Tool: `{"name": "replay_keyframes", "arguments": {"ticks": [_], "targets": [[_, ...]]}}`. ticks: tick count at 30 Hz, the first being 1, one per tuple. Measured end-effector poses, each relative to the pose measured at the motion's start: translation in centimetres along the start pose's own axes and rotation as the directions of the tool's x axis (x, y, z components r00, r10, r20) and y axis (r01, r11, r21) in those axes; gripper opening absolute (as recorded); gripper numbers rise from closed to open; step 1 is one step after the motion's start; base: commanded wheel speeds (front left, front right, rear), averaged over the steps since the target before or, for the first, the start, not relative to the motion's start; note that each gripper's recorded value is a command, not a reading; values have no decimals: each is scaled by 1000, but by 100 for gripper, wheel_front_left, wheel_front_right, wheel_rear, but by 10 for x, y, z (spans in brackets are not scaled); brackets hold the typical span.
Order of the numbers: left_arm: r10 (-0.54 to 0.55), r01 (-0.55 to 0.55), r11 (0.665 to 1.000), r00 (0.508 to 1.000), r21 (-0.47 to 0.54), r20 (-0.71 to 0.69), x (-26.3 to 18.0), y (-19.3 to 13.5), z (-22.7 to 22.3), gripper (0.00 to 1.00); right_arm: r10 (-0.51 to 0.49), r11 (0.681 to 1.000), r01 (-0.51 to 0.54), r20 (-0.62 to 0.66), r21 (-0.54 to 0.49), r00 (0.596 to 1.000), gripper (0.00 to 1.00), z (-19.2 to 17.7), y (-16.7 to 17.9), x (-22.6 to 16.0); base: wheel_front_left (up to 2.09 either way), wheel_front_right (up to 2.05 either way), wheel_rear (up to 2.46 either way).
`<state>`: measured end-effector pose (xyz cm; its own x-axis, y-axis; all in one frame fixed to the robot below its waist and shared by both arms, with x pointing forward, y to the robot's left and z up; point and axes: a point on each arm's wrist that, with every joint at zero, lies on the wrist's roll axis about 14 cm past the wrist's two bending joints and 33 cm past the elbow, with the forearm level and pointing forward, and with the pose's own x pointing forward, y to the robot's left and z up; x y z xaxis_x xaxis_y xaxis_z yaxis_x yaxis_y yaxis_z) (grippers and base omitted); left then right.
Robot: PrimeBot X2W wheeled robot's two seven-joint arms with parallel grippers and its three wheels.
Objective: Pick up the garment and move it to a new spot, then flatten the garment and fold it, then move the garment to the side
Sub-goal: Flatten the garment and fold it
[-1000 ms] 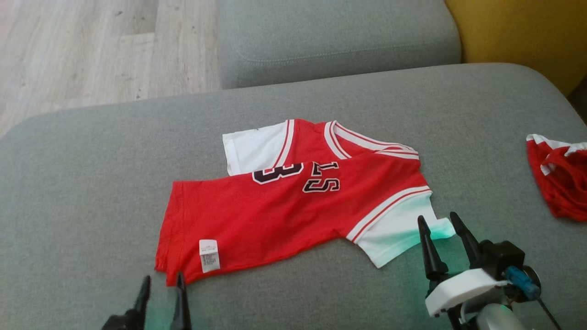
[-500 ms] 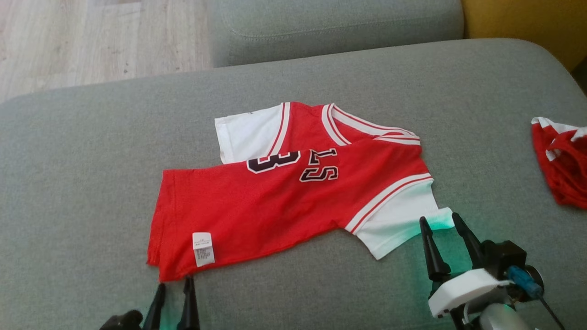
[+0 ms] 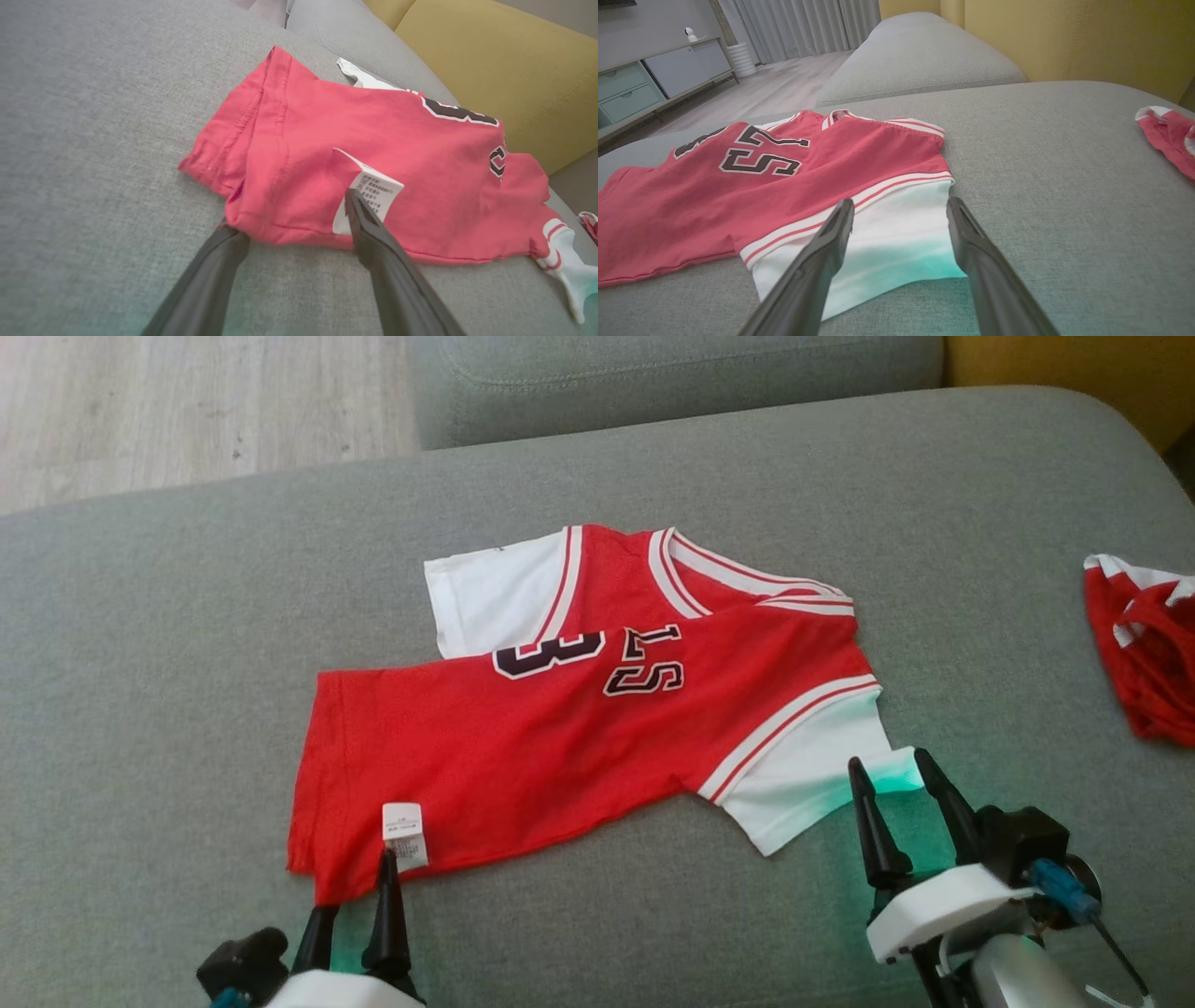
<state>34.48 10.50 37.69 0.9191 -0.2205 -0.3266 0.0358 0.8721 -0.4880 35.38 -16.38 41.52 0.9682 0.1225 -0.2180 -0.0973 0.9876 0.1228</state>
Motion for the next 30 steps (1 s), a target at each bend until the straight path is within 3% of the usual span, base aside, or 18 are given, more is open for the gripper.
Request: {"name": "replay_keyframes", "arguments": {"ticks": [2,3,4,5,7,8,14,18,30], "targets": [[-6,6,1000,1000,1,-2,1,-2,0,100,-2,1000,2,-2,0,1000,100,0,-1,1,0,0,0],[-7,7,1000,1000,1,-4,2,-2,-1,94,-4,1000,4,-2,2,1000,100,0,-2,1,0,0,0],[-8,8,1000,1000,1,-6,2,-2,-2,62,-7,1000,7,-2,6,1000,100,-1,-2,1,0,0,0],[-9,9,1000,1000,1,-8,2,-3,-2,36,-12,1000,12,-6,10,1000,100,-2,-4,1,0,0,0],[-11,11,1000,1000,0,-10,4,-3,-2,7,-22,1000,22,-23,13,999,100,-7,-7,0,0,0,0],[-12,12,1000,1000,-1,-8,4,-4,-2,0,-27,1000,27,-36,15,999,100,-11,-8,0,0,0,0],[-30,30,999,999,16,21,11,-8,8,0,-82,994,89,-107,59,991,100,-32,-24,-1,0,0,0],[-39,38,999,999,21,26,14,-10,11,0,-105,990,114,-99,87,990,100,-26,-31,11,0,0,0],[-40,40,998,999,45,3,13,-9,4,0,-77,982,106,-180,154,981,100,-50,-17,18,0,0,0]]}}
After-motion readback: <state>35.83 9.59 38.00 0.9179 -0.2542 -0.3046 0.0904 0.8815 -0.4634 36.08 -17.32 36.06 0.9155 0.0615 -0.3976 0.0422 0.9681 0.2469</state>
